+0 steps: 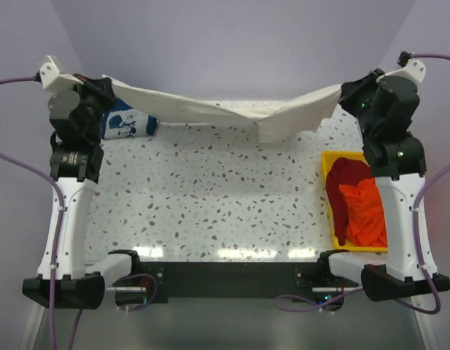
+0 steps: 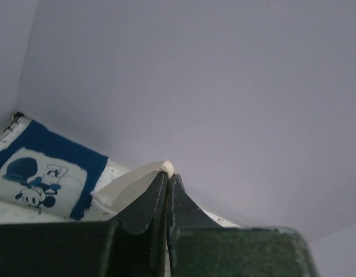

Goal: Fold and stack the t-shirts
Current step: Flatten the tshirt out

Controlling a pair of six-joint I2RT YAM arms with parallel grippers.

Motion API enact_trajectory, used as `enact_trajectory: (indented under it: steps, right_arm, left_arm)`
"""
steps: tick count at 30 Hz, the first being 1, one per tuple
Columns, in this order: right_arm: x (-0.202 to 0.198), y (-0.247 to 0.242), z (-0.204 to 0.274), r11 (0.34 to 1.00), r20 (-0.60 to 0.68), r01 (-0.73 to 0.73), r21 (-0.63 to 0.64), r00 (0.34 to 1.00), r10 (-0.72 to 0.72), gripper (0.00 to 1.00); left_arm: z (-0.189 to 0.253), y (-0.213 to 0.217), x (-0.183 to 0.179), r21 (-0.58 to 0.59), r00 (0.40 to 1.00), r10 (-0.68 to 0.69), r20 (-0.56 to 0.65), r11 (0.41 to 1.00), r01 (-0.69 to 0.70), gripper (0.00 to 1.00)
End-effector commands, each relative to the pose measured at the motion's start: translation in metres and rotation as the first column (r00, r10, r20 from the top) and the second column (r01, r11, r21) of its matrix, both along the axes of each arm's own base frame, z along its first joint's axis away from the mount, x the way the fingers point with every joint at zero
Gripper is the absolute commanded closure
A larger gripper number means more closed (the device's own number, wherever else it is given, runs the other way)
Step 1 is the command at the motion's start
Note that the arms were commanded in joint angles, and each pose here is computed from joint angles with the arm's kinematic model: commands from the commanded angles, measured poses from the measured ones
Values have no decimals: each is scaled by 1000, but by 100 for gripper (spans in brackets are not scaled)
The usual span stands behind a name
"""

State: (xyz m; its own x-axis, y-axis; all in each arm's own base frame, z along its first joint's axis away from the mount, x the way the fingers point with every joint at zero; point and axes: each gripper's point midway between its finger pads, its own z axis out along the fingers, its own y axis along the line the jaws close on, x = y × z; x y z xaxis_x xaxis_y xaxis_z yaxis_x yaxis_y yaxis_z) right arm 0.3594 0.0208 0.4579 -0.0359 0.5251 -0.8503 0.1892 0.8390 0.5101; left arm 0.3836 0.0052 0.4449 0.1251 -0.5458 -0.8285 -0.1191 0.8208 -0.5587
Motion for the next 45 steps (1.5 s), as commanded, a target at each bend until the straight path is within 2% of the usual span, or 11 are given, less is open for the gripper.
enact_trajectory:
  steps: [1, 6, 13, 22, 25, 29, 30, 34, 38, 44, 45]
  right_arm:
    - [-50, -18, 59, 998, 130, 50, -44, 991, -44, 100]
    - [-100, -24, 117, 998, 284, 53, -44, 958, -39, 100]
    - [-110, -20, 153, 999, 386, 25, -31, 922, -12, 100]
    - [-9, 8, 124, 998, 361, -64, 11, 931, 56, 100]
    - [28, 15, 126, 997, 369, -79, 16, 927, 68, 100]
    - [71, 25, 141, 994, 410, -105, 16, 908, 90, 100]
    - [98, 30, 129, 993, 388, -114, 13, 916, 100, 100]
    - [110, 34, 174, 992, 493, -128, -5, 863, 114, 100]
    - [112, 33, 186, 993, 537, -119, 2, 838, 99, 100]
    - [124, 30, 130, 995, 424, -102, 20, 902, 84, 100]
    - [125, 27, 117, 995, 400, -93, 27, 913, 74, 100]
  left_arm:
    - [70, 4, -42, 37, 990, 7, 143, 999, -13, 100]
    - [138, 6, -95, 35, 952, 18, 305, 999, -30, 100]
    - [157, 6, -99, 32, 935, 16, 353, 999, -29, 100]
    - [127, 5, -15, 22, 949, 14, 315, 1000, -22, 100]
    - [112, 4, 35, 29, 960, 10, 281, 999, -19, 100]
    - [121, 15, 82, 26, 944, 18, 329, 999, -28, 100]
    - [144, 19, 83, 21, 922, 23, 385, 999, -33, 100]
    - [150, 39, 130, -10, 910, -9, 414, 1000, 14, 100]
    - [165, 52, 141, -22, 886, -48, 461, 998, 66, 100]
    - [126, 67, 147, -52, 912, -73, 403, 993, 103, 100]
    - [95, 71, 155, -76, 933, -71, 354, 992, 104, 100]
